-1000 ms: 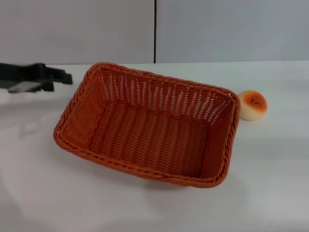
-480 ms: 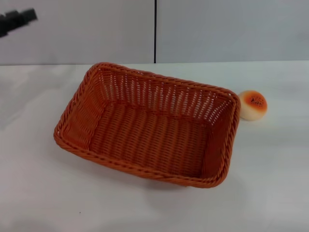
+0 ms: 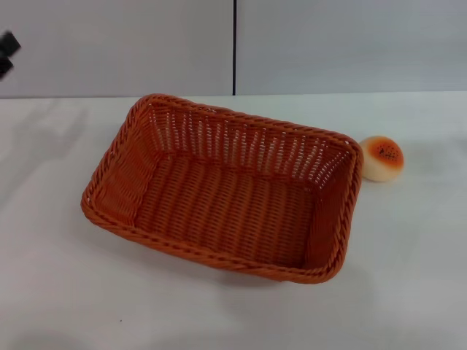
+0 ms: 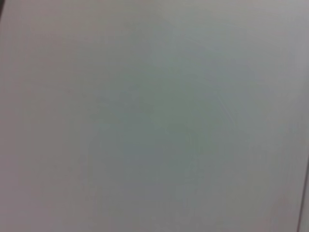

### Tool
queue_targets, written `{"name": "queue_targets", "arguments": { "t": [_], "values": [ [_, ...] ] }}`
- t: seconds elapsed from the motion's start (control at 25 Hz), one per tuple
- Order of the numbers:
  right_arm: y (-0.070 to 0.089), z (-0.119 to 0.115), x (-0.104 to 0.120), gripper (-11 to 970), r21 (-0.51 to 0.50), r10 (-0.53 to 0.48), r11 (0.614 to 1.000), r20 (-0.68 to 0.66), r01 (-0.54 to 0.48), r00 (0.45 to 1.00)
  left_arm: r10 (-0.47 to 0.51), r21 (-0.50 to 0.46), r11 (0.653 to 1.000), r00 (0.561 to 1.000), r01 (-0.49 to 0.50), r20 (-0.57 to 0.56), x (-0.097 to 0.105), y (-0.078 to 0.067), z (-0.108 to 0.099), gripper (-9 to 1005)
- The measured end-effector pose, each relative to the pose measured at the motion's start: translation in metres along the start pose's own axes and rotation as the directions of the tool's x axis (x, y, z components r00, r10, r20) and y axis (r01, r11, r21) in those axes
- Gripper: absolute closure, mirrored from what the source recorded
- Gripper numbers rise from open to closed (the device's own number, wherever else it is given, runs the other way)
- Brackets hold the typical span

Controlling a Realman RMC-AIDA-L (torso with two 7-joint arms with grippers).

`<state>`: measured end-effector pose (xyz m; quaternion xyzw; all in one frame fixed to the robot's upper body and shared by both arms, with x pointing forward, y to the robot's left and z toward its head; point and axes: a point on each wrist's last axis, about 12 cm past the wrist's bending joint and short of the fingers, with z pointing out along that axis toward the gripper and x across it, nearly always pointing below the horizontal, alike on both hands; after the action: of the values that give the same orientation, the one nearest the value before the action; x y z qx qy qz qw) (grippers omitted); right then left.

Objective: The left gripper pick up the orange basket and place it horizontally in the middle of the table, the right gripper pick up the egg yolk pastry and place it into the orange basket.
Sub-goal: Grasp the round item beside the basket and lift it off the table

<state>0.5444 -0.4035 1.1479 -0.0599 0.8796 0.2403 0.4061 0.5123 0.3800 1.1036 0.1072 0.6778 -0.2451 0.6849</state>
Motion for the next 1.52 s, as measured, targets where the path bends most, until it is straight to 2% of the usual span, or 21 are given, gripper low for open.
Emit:
{"name": "queue_targets", "arguments": {
  "t": [0.04, 0.08, 0.12, 0.24, 0.4, 0.44, 0.48, 0.52, 0.56, 0.72, 0.96, 1.52],
  "values": [
    [0.004, 0.006, -0.004, 366, 0.002, 0.016, 1.0, -0.101, -0.016, 0.995, 0.091, -0.005, 0.996, 0.996, -0.09, 0.023, 0.019, -0.008, -0.005, 382],
    [0.004, 0.006, -0.004, 368, 0.002, 0.016, 1.0, -0.101, -0.016, 0.995, 0.094, -0.007, 0.996, 0.995, -0.094, 0.027, 0.022, -0.009, -0.006, 382],
    [0.01, 0.014, -0.007, 369, 0.01, 0.025, 1.0, -0.191, -0.023, 0.981, 0.114, -0.012, 0.993, 0.993, -0.114, 0.041, 0.029, -0.013, -0.008, 382],
    [0.017, 0.023, -0.014, 374, 0.017, 0.037, 0.999, -0.246, -0.034, 0.969, 0.141, -0.05, 0.989, 0.986, -0.138, 0.083, 0.047, -0.022, -0.015, 382],
    [0.025, 0.036, -0.018, 380, -0.011, 0.033, 0.999, -0.279, -0.037, 0.96, 0.157, -0.071, 0.986, 0.984, -0.151, 0.087, 0.053, -0.025, -0.019, 383],
    [0.03, 0.047, -0.018, 382, -0.033, 0.026, 0.999, -0.294, -0.037, 0.955, 0.164, -0.093, 0.983, 0.983, -0.156, 0.083, 0.066, -0.033, -0.027, 383],
    [0.03, 0.047, -0.018, 383, -0.033, 0.026, 0.999, -0.294, -0.037, 0.955, 0.164, -0.093, 0.983, 0.983, -0.156, 0.083, 0.066, -0.033, -0.027, 383],
    [0.033, 0.058, -0.017, 385, -0.053, 0.014, 0.998, -0.301, -0.032, 0.953, 0.162, -0.095, 0.983, 0.983, -0.154, 0.084, 0.067, -0.034, -0.028, 383],
    [0.033, 0.058, -0.017, 386, -0.053, 0.014, 0.998, -0.301, -0.032, 0.953, 0.161, -0.102, 0.983, 0.983, -0.152, 0.084, 0.068, -0.034, -0.03, 383],
    [0.044, 0.084, -0.011, 393, -0.125, -0.016, 0.992, -0.318, -0.025, 0.948, 0.164, -0.114, 0.982, 0.982, -0.153, 0.089, 0.07, -0.035, -0.034, 383],
    [0.053, 0.105, -0.003, 402, -0.159, -0.021, 0.987, -0.338, -0.036, 0.941, 0.166, -0.133, 0.979, 0.983, -0.155, 0.078, 0.071, -0.034, -0.039, 382],
    [0.047, 0.117, 0.01, 423, -0.093, 0.004, 0.995, -0.334, -0.037, 0.942, 0.197, -0.159, 0.97, 0.978, -0.185, 0.068, 0.072, -0.031, -0.042, 383]
  ]
}}
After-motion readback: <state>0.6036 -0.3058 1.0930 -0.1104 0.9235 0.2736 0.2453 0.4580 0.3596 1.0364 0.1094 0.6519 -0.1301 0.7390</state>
